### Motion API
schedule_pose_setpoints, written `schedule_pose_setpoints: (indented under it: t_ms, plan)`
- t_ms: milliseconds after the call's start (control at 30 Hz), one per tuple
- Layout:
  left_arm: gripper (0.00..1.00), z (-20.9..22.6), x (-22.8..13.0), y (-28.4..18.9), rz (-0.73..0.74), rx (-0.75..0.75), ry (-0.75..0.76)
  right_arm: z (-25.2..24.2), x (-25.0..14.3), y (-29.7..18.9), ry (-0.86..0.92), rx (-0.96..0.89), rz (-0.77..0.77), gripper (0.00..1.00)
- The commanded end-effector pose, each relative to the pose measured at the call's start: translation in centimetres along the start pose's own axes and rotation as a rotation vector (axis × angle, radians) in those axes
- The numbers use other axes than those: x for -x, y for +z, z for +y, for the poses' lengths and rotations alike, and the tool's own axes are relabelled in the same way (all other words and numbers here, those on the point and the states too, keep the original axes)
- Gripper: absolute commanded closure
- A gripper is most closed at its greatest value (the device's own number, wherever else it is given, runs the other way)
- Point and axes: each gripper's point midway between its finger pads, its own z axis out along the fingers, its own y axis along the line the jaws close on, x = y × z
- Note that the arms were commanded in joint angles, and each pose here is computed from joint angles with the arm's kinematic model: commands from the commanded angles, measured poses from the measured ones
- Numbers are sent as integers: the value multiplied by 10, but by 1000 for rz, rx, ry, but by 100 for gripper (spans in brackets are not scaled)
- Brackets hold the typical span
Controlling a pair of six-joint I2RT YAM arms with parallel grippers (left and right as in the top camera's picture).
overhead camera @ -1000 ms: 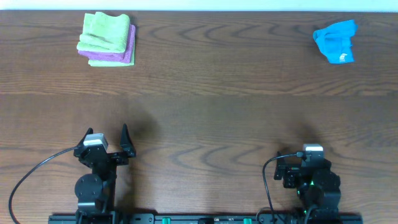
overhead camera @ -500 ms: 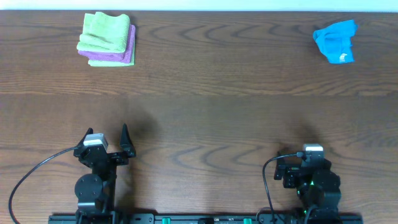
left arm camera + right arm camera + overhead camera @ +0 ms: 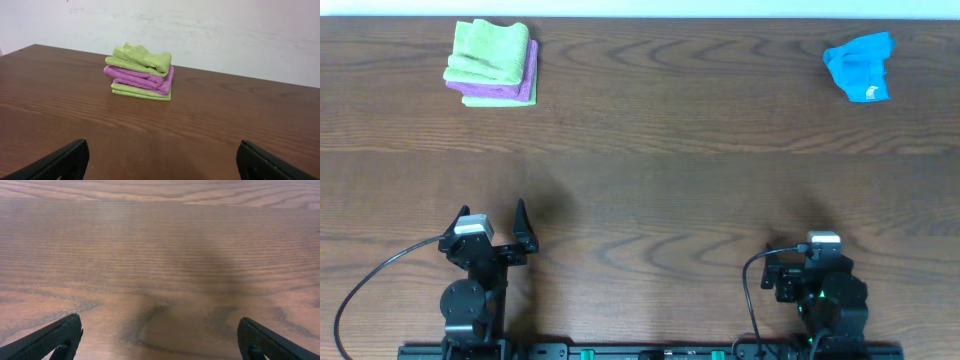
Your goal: Fold the cloth
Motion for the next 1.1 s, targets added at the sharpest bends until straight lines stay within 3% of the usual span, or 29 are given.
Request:
schedule_pose_setpoints:
  t_ms: [0, 133, 567, 733, 867, 1067]
  plan:
    - [5, 7, -21, 3, 46, 28, 3, -4, 2, 0, 69, -23, -12, 1]
    - [5, 7, -21, 3, 46, 28, 3, 27, 6, -2, 447, 162, 10, 1]
    - [5, 7, -21, 3, 46, 28, 3, 72, 6, -17, 472, 428, 86, 1]
    - [5, 7, -21, 3, 46, 28, 3, 65, 49, -27, 369, 405, -15, 1]
    - [5, 7, -21, 3, 46, 28, 3, 47, 95, -22, 277, 291, 47, 1]
    - [5, 7, -21, 3, 46, 28, 3, -12, 179, 25, 408, 103, 134, 1]
